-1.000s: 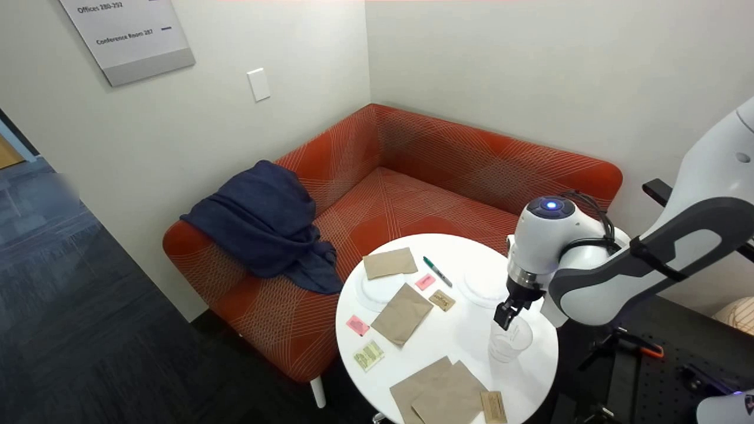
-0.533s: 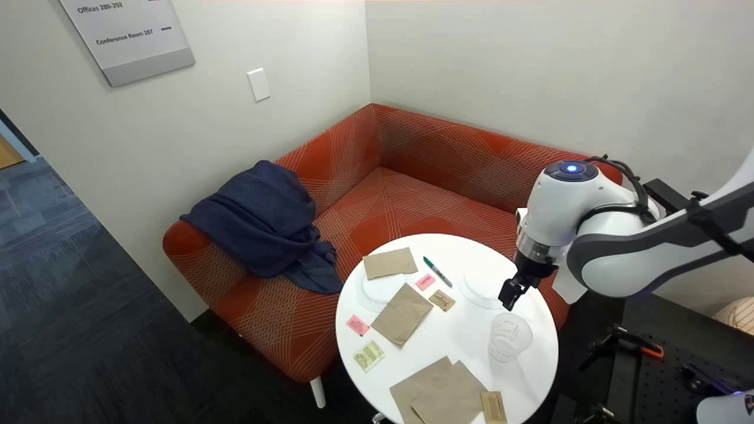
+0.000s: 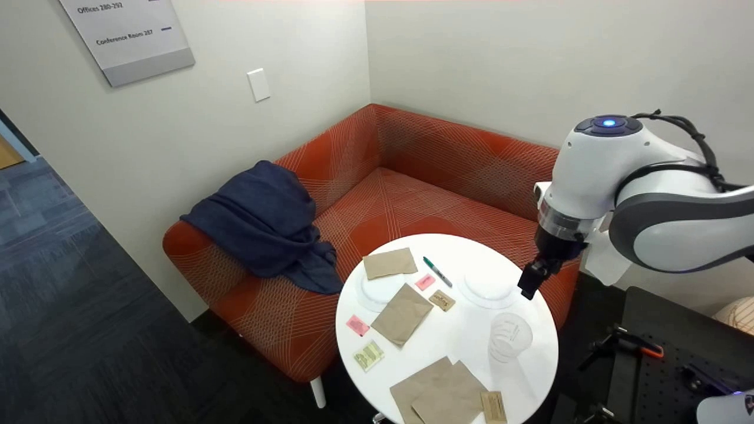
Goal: Move the cup forward
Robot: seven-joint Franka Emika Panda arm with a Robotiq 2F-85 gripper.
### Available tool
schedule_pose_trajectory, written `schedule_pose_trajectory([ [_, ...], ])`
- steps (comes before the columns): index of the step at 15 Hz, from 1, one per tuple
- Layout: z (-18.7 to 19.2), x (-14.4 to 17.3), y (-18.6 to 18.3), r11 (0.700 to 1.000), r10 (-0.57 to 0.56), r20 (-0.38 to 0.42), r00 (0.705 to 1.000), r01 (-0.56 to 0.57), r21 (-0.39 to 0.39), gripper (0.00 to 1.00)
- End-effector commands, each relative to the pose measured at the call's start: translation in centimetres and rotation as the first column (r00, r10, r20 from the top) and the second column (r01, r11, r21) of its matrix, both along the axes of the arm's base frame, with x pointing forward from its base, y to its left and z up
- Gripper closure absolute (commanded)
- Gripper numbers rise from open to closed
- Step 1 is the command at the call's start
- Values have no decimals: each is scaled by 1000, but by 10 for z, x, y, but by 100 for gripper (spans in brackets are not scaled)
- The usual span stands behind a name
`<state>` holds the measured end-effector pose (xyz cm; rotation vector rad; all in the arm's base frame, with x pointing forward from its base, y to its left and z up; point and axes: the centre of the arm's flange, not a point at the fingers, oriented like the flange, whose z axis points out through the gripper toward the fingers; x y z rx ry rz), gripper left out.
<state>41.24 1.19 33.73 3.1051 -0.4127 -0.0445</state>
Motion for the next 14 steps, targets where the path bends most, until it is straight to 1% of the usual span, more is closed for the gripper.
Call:
schedule_pose_trajectory([
  [1, 36, -21, 0, 1000, 19, 2, 1000, -19, 4, 0],
  [6, 60, -33, 5, 999, 40, 7, 999, -40, 2, 0],
  [7, 49, -20, 6, 1000, 22, 10, 1000, -22, -6, 0],
  [10, 56, -23, 7, 1000, 25, 19, 1000, -25, -8, 0],
  [14, 54, -25, 7, 1000, 25, 14, 1000, -25, -8, 0],
])
